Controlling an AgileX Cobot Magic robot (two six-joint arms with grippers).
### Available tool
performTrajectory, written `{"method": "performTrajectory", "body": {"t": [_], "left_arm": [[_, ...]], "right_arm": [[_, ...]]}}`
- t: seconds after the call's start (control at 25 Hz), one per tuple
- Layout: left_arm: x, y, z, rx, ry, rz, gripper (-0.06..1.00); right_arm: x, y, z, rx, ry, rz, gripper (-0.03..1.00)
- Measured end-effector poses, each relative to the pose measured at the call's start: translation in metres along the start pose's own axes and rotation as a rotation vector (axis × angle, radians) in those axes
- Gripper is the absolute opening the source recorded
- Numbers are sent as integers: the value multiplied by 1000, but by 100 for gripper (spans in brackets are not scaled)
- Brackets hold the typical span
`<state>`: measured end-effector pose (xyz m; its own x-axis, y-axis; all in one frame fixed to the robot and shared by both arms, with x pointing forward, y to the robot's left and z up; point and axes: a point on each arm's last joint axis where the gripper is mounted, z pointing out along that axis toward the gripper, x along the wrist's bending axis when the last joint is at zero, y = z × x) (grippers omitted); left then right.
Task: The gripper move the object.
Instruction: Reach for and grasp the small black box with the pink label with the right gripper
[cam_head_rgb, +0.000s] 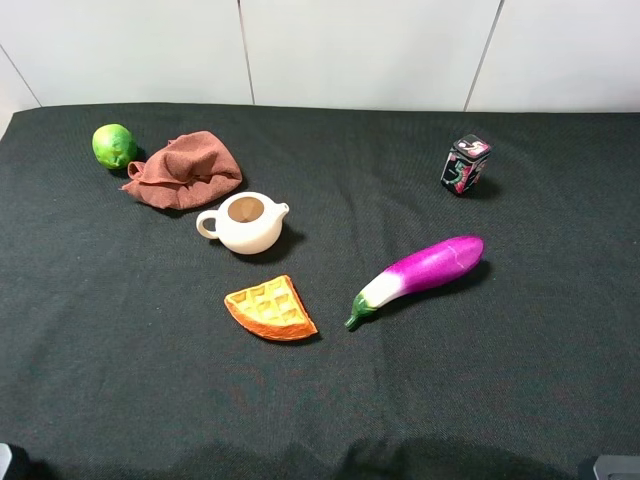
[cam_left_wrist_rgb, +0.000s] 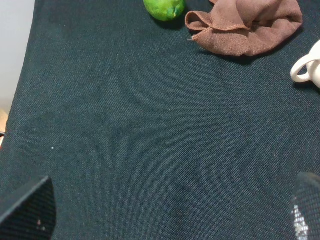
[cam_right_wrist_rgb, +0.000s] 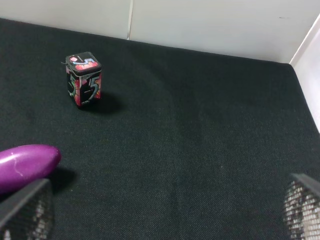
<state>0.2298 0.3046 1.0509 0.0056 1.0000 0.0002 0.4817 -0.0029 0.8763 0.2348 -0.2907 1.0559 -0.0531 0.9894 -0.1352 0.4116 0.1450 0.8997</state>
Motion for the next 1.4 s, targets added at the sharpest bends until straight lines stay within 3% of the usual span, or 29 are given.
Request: {"method": "performTrajectory", "body": {"t": [0.48, 1.16, 1.4], "left_arm": [[0, 0, 0, 0, 0, 0, 99], [0, 0, 0, -2, 0, 0, 99], [0, 0, 0, -2, 0, 0, 99]], "right_arm": [[-8, 40, 44, 206, 76, -3, 69], [-32, 110, 175, 589, 194, -80, 69], [-37, 122, 213, 645, 231, -129, 69]]}}
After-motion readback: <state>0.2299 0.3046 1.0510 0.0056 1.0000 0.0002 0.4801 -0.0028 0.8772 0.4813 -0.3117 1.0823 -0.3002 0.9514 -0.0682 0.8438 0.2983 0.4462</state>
